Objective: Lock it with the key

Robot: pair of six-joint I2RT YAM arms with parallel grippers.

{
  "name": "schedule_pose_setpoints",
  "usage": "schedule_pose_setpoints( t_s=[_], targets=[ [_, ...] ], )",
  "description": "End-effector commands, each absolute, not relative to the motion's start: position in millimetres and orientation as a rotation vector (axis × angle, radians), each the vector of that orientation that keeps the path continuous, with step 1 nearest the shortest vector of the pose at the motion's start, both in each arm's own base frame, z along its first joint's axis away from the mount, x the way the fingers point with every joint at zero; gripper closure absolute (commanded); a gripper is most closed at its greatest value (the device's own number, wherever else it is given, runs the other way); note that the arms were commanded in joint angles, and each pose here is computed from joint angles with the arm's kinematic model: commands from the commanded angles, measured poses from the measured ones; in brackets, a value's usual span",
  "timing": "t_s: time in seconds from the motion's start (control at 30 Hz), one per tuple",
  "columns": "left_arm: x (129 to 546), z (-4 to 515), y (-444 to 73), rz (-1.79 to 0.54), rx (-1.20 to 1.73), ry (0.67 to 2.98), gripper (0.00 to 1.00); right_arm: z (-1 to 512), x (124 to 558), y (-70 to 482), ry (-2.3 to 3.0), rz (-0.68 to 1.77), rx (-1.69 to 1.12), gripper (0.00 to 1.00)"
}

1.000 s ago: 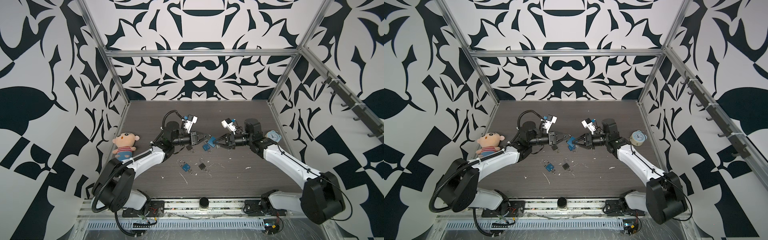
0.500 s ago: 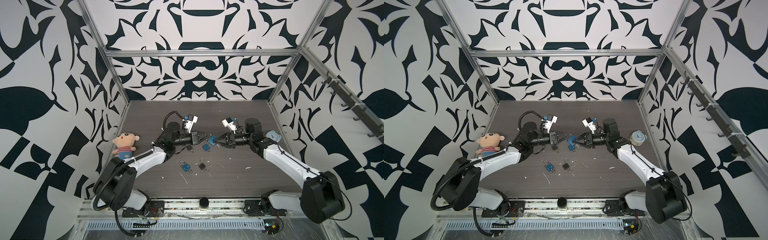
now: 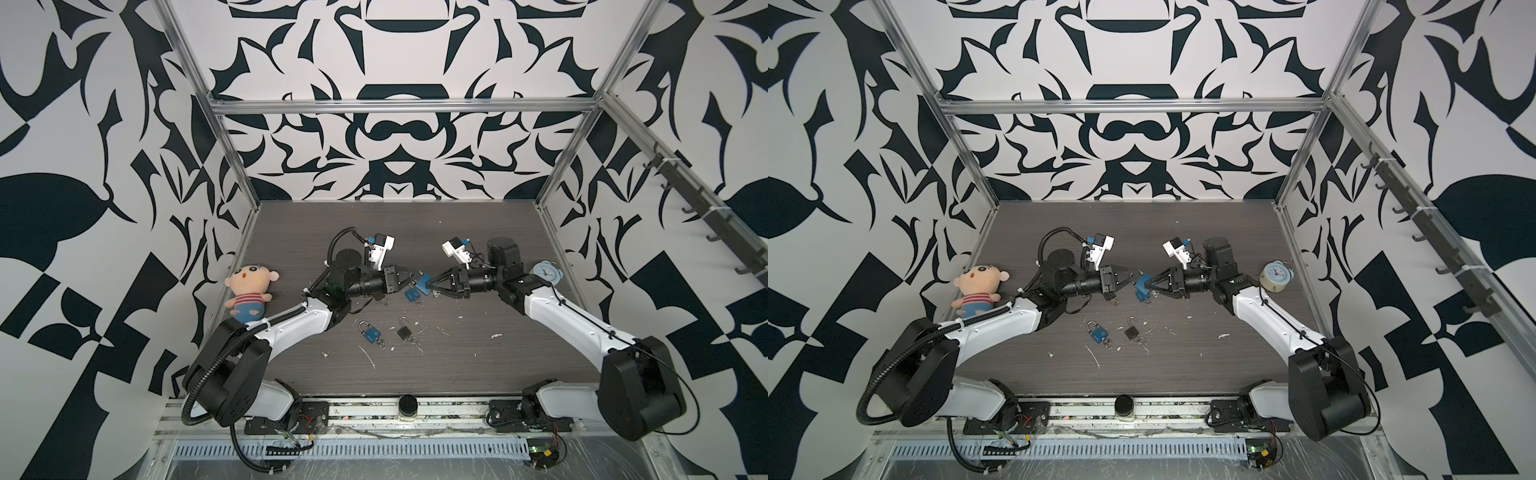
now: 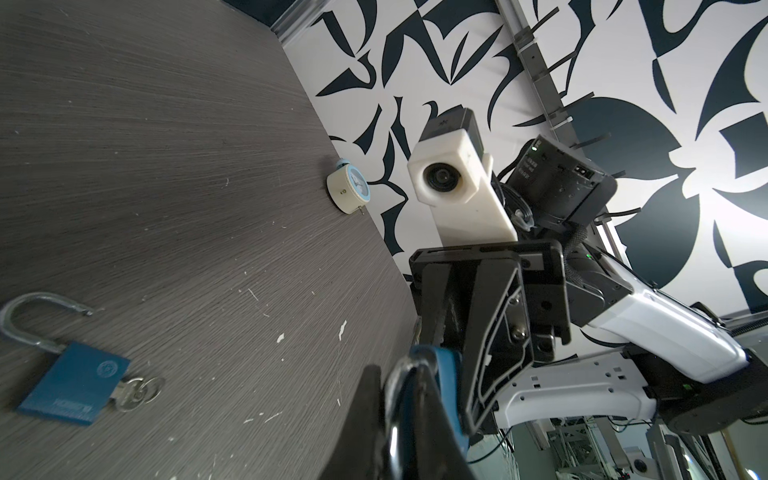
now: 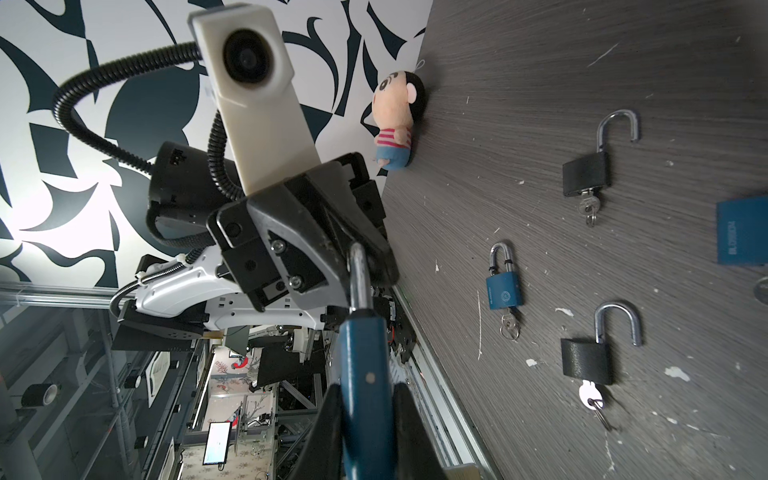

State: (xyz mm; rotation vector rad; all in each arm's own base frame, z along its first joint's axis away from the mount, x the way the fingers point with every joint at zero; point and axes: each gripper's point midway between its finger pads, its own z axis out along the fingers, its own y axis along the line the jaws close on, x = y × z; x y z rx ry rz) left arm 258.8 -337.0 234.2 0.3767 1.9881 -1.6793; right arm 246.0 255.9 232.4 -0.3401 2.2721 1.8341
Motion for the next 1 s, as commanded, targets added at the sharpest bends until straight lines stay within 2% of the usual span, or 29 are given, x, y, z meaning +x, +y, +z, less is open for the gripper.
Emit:
schedule_pose_setpoints(
  t_s=[0.0, 0.33, 0.43, 0.63, 0.7, 0.77, 0.83, 0.97],
  targets=[
    [192.2, 244.1, -356.3, -1.940, 0.692, 2.007, 1.00, 279.7, 272.1, 265.2, 2.023, 1.613, -0.496, 1.00],
    [196.8, 254.7, -350.1, -1.946, 0.722, 2.012, 0.95, 275.1, 271.0, 263.1, 2.038, 1.588, -0.490, 1.00],
    [197.6, 253.1, -350.5, -1.944, 0.722, 2.018, 1.00, 275.8, 269.7, 263.9, 2.037, 1.597, -0.498, 1.00],
    [204.7, 247.2, -351.7, -1.921, 0.683, 2.041, 1.00, 272.6, 271.0, 262.0, 2.055, 1.565, -0.487, 1.00],
    [213.7, 241.2, -348.7, -1.888, 0.625, 2.065, 1.00, 271.6, 270.2, 261.6, 2.053, 1.565, -0.486, 0.72],
    [222.7, 239.1, -343.8, -1.868, 0.571, 2.076, 1.00, 272.1, 269.2, 260.9, 2.041, 1.574, -0.481, 0.57],
    [231.4, 238.9, -337.7, -1.859, 0.521, 2.075, 1.00, 273.1, 269.1, 258.7, 2.032, 1.582, -0.468, 0.50],
    [245.1, 239.0, -325.8, -1.842, 0.448, 2.083, 1.00, 277.9, 273.9, 246.7, 2.004, 1.594, -0.407, 0.47]
  ],
)
